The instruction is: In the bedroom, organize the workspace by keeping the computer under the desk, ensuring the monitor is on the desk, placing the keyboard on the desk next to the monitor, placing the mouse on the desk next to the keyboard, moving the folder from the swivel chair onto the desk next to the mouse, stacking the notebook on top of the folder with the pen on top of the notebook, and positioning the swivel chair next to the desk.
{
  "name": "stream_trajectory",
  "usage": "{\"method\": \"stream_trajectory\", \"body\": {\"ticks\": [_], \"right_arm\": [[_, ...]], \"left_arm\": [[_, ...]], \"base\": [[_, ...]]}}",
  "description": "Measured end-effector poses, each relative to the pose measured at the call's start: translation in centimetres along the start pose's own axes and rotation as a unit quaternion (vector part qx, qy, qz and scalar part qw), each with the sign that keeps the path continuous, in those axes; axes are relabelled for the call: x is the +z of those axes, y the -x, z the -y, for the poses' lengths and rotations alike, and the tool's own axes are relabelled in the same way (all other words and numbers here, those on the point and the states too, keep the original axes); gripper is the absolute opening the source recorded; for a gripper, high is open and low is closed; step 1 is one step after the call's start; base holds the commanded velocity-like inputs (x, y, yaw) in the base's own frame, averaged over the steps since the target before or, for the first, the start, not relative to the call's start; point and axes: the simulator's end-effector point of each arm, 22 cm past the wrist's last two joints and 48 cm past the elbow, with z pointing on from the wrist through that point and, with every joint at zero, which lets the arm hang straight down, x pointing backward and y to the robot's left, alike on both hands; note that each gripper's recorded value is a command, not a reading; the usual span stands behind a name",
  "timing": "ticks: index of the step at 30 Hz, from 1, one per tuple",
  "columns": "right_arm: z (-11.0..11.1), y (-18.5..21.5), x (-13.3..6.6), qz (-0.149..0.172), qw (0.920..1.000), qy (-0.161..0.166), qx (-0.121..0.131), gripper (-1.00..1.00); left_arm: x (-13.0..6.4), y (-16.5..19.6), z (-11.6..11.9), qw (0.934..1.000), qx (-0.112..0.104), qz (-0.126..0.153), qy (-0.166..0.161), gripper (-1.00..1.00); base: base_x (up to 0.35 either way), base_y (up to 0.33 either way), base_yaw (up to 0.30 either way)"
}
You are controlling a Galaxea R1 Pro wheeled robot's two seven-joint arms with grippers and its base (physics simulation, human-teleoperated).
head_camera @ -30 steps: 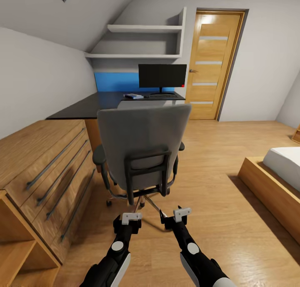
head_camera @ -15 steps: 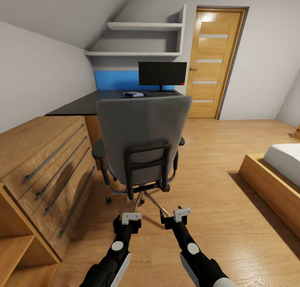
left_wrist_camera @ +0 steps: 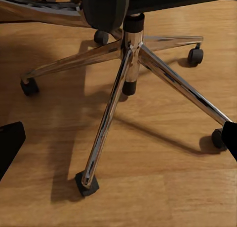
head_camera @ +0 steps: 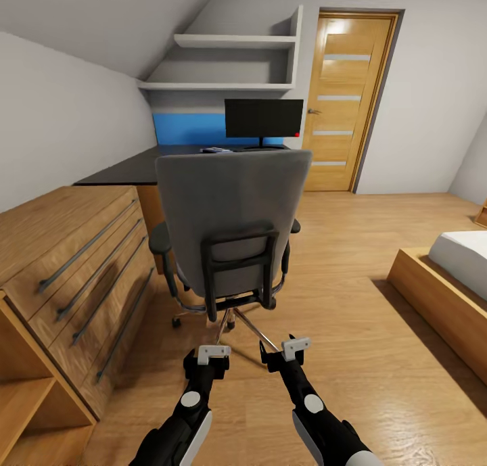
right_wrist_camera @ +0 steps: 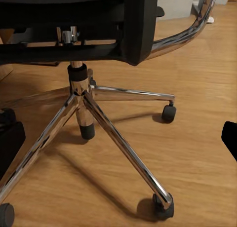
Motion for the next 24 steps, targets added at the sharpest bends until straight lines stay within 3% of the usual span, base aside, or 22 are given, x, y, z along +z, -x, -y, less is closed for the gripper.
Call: {"method": "stream_trajectory", "body": {"ticks": [24], "right_arm": [[0.0, 0.04, -0.01, 0.0, 1.0, 0.0, 0.0, 1.0]], "left_arm": [[-0.01, 0.02, -0.03, 1.0, -0.001, 0.001, 0.0, 1.0]], "base": [[0.133, 0.0, 0.0]]}}
